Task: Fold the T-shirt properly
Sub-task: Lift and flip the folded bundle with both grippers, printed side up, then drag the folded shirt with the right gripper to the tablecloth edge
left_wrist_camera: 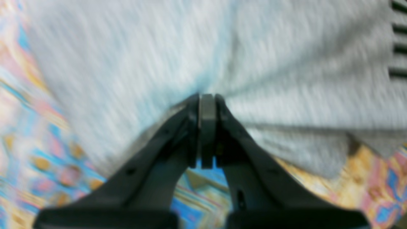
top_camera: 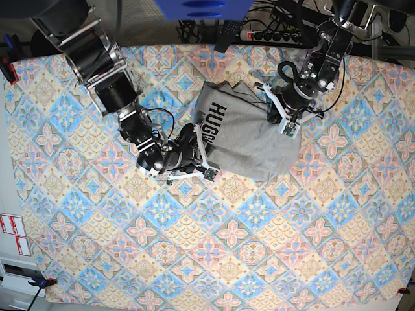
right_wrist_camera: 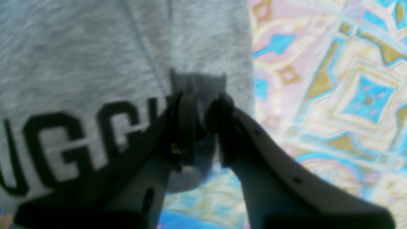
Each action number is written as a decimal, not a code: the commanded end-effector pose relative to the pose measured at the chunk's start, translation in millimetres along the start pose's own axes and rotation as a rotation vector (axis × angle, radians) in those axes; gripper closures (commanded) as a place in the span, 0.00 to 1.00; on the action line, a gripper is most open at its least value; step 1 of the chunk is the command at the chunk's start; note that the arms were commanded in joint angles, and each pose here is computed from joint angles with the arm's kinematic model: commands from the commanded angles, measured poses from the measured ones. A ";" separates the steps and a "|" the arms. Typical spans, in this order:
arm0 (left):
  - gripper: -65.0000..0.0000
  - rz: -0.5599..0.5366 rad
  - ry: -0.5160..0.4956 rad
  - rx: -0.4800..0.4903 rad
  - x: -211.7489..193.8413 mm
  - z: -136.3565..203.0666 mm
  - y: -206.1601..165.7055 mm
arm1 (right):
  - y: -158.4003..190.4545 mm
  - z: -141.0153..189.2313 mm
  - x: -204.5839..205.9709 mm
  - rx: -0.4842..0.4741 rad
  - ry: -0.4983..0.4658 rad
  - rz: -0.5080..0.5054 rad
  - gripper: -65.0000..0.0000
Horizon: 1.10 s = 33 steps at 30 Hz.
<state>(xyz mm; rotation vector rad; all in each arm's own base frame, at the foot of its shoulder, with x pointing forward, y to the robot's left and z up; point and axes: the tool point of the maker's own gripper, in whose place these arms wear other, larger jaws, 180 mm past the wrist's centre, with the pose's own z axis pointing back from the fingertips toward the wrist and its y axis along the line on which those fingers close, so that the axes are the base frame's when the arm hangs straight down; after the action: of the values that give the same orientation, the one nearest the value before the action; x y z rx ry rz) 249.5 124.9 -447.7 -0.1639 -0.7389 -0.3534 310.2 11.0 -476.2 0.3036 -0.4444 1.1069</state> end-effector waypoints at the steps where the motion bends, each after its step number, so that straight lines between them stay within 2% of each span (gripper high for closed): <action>1: 1.00 -0.029 -0.050 0.020 19.2 -0.3 8.4 | 1.4 5.3 -17.5 0.003 0.063 0.032 0.83; 7: 1.00 -0.001 0.033 0.049 30.2 -25.0 21.8 | 19.4 21.9 -33.5 -0.016 0.079 0.079 0.83; 10: 1.00 0.022 0.013 0.042 44.0 -34.2 16.7 | 25.5 30.6 -36.8 -0.027 0.059 0.090 0.83; 16: 1.00 0.056 -0.028 0.024 75.0 -52.1 6.5 | 12.0 55.4 -48.5 -0.106 -0.008 -0.040 0.83; 21: 1.00 0.074 -0.051 0.013 93.5 -61.0 1.0 | -4.3 79.5 -43.0 -0.186 -0.069 -0.080 0.83; 28: 1.00 0.065 -0.113 0.023 115.2 -51.9 8.1 | -6.4 105.9 -10.1 -0.245 -0.165 -0.017 0.83; 31: 1.00 0.100 -0.172 0.077 119.1 -25.4 32.2 | 6.5 104.2 6.5 -0.222 -0.197 0.018 0.84; 33: 1.00 0.146 -0.206 0.130 115.9 -5.3 52.2 | 18.9 97.7 19.6 -0.191 -0.215 0.041 0.89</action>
<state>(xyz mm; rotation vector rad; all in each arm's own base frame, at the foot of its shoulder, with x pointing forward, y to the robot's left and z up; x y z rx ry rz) 346.9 139.0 -381.1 -0.1408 -0.9211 -0.1417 275.7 -21.7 -395.4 0.2064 -0.6845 1.0688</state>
